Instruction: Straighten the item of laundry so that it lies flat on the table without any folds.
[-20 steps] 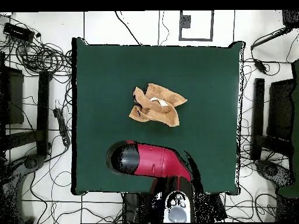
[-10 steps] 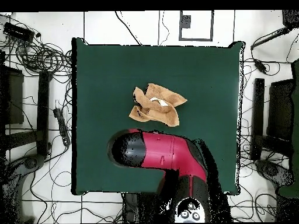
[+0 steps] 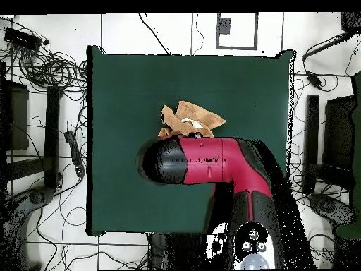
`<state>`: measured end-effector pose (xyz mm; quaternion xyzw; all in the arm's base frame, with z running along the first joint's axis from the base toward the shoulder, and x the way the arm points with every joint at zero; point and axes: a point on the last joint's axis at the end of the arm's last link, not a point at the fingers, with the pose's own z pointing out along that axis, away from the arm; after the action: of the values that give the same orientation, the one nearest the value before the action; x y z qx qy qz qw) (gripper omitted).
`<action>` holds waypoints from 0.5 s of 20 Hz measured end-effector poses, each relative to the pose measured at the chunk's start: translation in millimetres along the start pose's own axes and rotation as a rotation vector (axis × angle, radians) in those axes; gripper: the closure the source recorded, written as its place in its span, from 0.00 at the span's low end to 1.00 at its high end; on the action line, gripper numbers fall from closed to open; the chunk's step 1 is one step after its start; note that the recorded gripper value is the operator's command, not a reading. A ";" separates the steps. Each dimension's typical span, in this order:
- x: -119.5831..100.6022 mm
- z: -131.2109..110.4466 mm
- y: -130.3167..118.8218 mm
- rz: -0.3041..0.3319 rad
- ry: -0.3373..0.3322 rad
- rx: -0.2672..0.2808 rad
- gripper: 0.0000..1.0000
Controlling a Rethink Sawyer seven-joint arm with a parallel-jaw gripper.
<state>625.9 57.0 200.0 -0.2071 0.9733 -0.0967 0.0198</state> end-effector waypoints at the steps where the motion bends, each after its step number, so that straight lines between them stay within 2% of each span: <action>1: -4.2 -0.7 0.4 -0.025 -0.008 -0.001 0.00; 4: -21.0 -4.5 5.2 -0.105 -0.040 -0.003 0.00; 6: -34.2 -10.0 12.7 -0.128 -0.066 -0.008 0.00; 8: -39.5 -13.4 16.3 -0.121 -0.078 -0.019 0.00; 10: -45.0 -18.5 20.5 -0.070 -0.093 -0.050 0.00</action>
<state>657.4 97.0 214.0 -0.2457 0.9656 -0.0633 0.0563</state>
